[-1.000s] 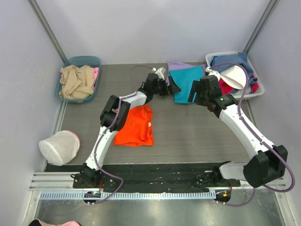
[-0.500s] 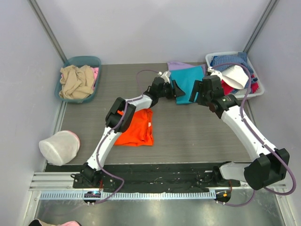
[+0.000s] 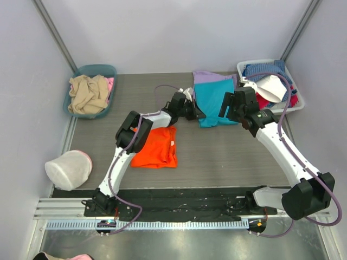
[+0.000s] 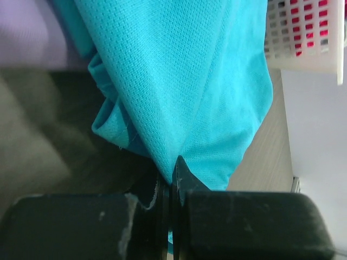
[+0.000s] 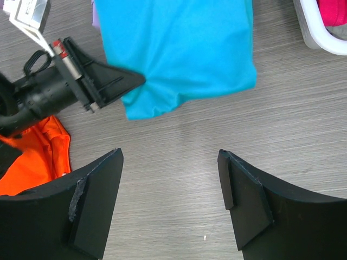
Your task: Fold and stack the t-shirts
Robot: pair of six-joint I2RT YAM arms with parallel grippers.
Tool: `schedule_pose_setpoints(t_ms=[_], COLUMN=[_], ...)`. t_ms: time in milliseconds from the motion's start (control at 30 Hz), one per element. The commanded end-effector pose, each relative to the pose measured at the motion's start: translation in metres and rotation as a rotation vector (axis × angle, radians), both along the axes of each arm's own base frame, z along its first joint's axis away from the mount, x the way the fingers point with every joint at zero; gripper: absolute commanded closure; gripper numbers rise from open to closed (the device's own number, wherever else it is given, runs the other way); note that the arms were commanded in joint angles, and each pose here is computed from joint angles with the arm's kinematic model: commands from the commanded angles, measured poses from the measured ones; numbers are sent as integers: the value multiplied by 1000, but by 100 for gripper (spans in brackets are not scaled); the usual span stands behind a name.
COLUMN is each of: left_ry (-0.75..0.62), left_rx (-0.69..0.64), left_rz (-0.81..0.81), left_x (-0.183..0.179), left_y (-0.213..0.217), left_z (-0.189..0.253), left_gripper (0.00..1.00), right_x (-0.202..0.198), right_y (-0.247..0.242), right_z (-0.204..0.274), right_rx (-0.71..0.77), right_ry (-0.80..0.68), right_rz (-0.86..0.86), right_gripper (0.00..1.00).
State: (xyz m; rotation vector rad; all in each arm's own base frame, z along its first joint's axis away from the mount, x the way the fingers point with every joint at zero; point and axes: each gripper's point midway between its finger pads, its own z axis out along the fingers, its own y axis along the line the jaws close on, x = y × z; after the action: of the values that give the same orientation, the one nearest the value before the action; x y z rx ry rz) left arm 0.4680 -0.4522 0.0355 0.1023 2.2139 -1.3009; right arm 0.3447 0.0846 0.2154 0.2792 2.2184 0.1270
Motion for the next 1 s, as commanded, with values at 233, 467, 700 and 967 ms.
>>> schedule_pose_setpoints(t_ms=[233,467,700,967], left_ry=[-43,-2,11,15], left_rx=[69,91,89,94], left_rz=[-80,-78,-80,-82], left_x=[-52,-58,-58,-59], left_y=[43,47,46,47], left_z=[56,35,28,24], left_gripper=[100,100,100,100], right_x=[-8,-9,-9,-9], right_y=[-7,-8,-12,-13], right_z=[-1,-5,-8,-10], right_rx=[-1,-4,-17,-18], right_ry=[-15,-8,-3,3], right_rz=[-12,-14,-24,-33], right_gripper=[21,21,21,21])
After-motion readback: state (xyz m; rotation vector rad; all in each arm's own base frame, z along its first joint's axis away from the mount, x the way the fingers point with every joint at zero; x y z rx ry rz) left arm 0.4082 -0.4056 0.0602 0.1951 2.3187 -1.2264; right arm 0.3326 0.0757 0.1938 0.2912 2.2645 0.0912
